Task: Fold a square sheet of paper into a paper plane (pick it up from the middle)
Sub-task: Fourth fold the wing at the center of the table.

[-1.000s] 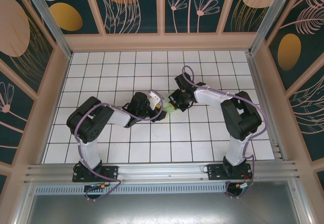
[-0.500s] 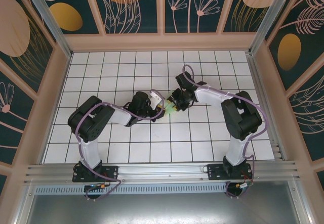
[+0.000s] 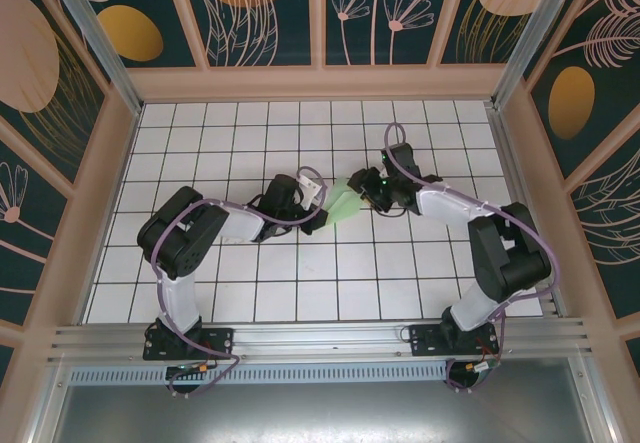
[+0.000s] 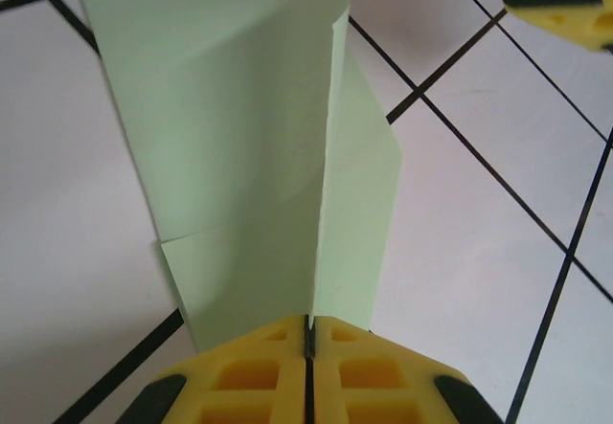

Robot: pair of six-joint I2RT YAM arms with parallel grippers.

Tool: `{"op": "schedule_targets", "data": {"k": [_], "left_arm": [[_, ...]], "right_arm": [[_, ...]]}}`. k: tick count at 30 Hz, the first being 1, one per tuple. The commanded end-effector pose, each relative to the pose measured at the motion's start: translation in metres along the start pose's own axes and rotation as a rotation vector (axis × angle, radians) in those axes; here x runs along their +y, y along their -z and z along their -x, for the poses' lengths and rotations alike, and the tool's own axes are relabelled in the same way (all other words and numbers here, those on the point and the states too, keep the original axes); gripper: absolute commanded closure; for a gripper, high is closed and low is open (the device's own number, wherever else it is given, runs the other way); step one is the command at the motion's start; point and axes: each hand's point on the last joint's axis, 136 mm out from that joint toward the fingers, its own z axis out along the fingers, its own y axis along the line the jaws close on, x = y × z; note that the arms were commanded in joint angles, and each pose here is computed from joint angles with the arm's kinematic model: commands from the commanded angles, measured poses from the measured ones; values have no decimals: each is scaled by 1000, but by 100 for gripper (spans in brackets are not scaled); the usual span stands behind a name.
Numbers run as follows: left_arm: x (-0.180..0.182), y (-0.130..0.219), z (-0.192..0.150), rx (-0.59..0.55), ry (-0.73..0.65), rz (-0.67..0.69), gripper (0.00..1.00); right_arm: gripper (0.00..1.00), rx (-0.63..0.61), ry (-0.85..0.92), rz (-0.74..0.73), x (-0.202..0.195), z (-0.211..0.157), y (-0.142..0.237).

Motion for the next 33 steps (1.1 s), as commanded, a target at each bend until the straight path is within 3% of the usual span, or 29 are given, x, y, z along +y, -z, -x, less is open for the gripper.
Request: {"op": "schedule_targets", "data": {"k": [1, 12, 33], "left_arm": [[-3, -2, -5, 39, 133, -11, 91], [-10, 0, -1, 4, 302, -56, 91], [-14, 3, -1, -15, 310, -80, 86]], "right_arm": [[49, 10, 128, 130, 13, -5, -1], [59, 104, 140, 132, 0, -23, -33], [60, 133, 131, 95, -14, -21, -59]]}}
